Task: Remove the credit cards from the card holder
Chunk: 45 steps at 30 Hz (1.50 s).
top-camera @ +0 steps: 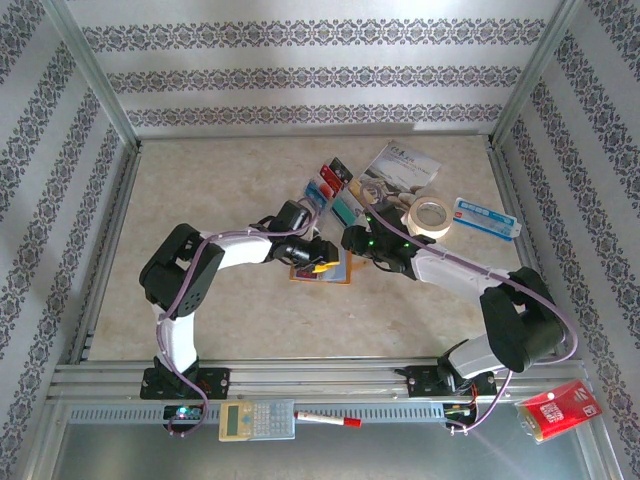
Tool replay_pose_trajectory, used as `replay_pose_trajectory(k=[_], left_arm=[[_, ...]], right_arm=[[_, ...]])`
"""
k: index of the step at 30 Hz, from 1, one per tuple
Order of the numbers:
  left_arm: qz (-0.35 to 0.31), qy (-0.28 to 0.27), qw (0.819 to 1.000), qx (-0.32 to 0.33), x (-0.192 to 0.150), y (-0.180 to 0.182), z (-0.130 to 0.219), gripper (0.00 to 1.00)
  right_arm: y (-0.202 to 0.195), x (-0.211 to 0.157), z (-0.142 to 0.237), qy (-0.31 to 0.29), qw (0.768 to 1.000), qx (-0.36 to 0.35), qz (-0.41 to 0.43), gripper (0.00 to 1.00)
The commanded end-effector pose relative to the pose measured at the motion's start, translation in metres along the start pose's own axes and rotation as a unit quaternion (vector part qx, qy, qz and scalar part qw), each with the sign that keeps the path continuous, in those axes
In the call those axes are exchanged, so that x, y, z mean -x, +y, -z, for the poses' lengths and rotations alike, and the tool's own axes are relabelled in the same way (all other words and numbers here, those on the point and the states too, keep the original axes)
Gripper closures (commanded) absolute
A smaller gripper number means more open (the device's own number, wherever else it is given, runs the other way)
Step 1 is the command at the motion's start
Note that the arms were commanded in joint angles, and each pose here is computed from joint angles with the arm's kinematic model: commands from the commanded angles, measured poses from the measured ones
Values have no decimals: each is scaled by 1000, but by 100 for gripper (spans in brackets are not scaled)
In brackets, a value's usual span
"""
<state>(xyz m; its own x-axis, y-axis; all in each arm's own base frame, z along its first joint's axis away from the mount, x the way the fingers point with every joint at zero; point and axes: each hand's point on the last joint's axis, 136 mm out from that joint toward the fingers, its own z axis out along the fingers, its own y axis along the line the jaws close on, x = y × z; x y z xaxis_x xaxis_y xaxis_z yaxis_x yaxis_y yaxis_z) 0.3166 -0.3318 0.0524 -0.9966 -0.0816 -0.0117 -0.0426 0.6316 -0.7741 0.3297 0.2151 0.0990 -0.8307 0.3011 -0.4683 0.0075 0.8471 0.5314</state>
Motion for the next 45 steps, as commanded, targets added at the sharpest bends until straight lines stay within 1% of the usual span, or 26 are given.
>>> replay_pose_trajectory(k=[1, 4, 8, 10, 12, 15, 17, 21, 25, 30, 36, 45], left_arm=[[-33, -2, 999, -9, 2, -17, 6, 56], [-47, -12, 999, -16, 6, -25, 17, 51], [-54, -31, 998, -23, 12, -28, 33, 47], [-50, -42, 998, -11, 15, -22, 41, 47], [-41, -55, 998, 14, 20, -8, 51, 47], [-17, -79, 995, 60, 28, 20, 67, 51], [-5, -90, 993, 79, 31, 34, 73, 55], [4, -94, 991, 95, 32, 46, 74, 61], [13, -97, 987, 128, 34, 62, 72, 72], [12, -93, 988, 125, 37, 59, 69, 75], [21, -83, 988, 127, 36, 65, 62, 78], [28, -72, 988, 134, 31, 72, 57, 80]], right_arm=[[-1, 5, 4, -17, 1000, 0, -6, 63], [1, 6, 4, -17, 1000, 5, -4, 63], [6, 9, 6, -23, 1000, 15, 2, 63], [8, 9, 6, -21, 1000, 20, 8, 63], [12, 6, 3, -10, 1000, 27, 12, 64], [21, -4, -6, 18, 999, 47, 12, 66], [29, -12, -15, 39, 997, 63, 8, 69], [44, -27, -31, 71, 993, 90, -7, 75], [48, -37, -46, 86, 993, 83, -9, 79], [51, -43, -59, 97, 992, 75, -16, 81], [52, -53, -72, 118, 991, 66, -26, 85], [44, -58, -78, 129, 990, 52, -34, 86]])
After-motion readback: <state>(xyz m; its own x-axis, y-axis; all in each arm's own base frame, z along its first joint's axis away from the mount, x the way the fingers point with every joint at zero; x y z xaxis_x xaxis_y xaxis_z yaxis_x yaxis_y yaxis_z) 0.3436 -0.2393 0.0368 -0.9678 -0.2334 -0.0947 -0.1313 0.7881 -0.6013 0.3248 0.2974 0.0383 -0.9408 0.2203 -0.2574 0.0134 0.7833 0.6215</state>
